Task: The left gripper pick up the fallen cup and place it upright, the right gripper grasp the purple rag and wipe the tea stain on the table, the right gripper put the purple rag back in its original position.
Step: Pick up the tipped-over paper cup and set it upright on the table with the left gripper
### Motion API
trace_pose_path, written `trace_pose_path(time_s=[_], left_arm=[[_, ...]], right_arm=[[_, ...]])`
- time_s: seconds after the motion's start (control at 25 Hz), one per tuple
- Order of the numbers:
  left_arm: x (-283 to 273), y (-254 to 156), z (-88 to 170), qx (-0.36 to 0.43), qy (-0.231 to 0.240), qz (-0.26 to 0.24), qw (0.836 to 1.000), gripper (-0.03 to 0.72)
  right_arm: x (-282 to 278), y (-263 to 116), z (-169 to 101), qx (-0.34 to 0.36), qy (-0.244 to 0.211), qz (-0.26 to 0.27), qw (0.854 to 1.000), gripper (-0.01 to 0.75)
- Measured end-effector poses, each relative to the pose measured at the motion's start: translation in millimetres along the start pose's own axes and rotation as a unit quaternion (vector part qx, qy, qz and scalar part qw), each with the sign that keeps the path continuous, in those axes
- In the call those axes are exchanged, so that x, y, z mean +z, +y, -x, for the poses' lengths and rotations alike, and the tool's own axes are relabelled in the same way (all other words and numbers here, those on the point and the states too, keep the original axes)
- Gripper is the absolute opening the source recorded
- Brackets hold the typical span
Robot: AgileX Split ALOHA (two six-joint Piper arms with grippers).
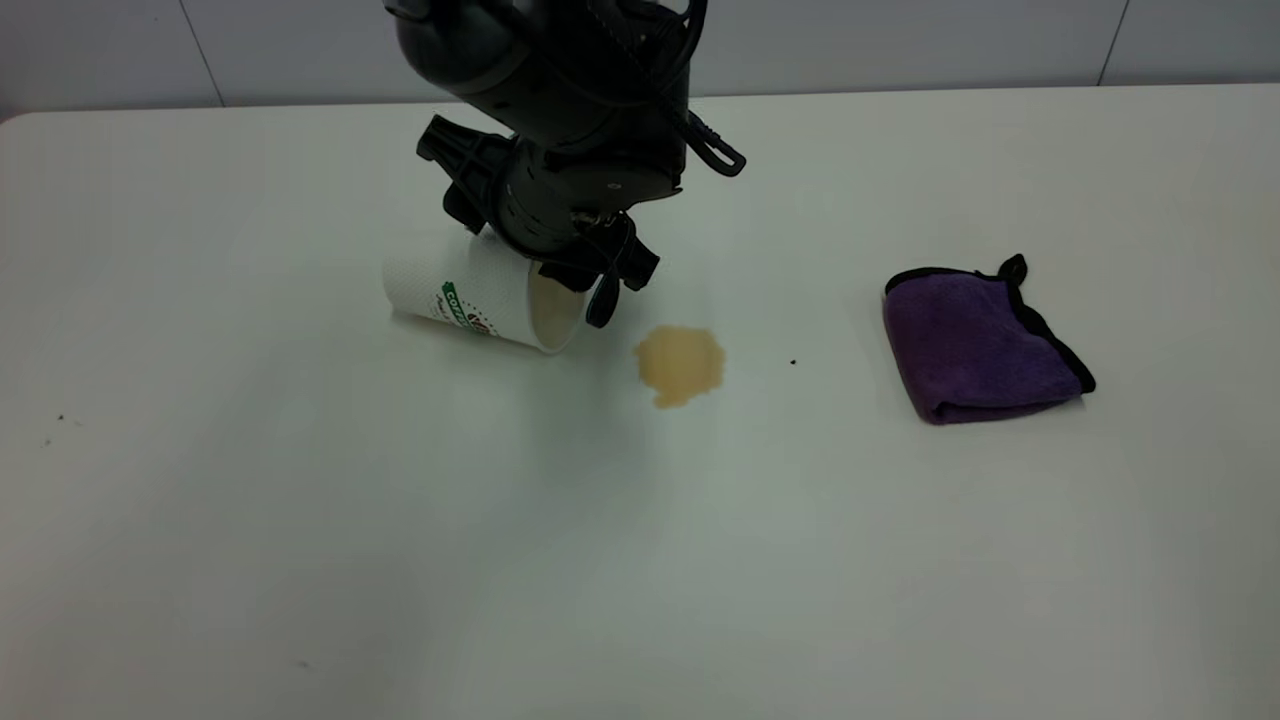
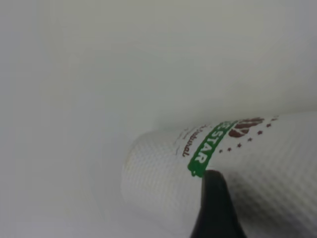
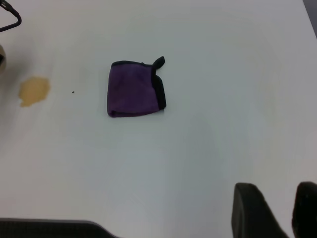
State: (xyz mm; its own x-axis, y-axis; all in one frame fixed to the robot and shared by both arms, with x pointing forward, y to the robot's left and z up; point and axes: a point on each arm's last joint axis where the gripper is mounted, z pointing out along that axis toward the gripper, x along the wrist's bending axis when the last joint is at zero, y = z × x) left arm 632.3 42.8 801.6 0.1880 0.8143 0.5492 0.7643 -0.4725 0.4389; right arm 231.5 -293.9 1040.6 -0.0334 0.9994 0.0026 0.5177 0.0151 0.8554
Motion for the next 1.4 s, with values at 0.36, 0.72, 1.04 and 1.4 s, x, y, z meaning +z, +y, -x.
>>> trace_pose_path(time_s=[0.36, 0.72, 1.04, 1.4], left_arm=[[6.1, -8.9, -5.6, -0.031, 0.060, -0.019, 0.998, 0.282], [-9.7, -0.6, -25.0, 0.024, 0.080, -0.049, 0.995, -0.026], [-32.2, 31.6, -107.0, -0.029, -0.080, -0.091, 0.992, -0.027], [3.7, 17.5, -169.7, -0.071, -0.335, -0.153, 0.927, -0.027]], right_arm=[[0.0, 0.0, 0.0, 0.000, 0.000, 0.000, 1.000, 0.238], [0.0, 0.0, 0.0, 0.000, 0.000, 0.000, 1.000, 0.238], [0.0, 0.0, 0.0, 0.000, 0.000, 0.000, 1.000, 0.238], [0.0, 0.0, 0.0, 0.000, 0.000, 0.000, 1.000, 0.238]])
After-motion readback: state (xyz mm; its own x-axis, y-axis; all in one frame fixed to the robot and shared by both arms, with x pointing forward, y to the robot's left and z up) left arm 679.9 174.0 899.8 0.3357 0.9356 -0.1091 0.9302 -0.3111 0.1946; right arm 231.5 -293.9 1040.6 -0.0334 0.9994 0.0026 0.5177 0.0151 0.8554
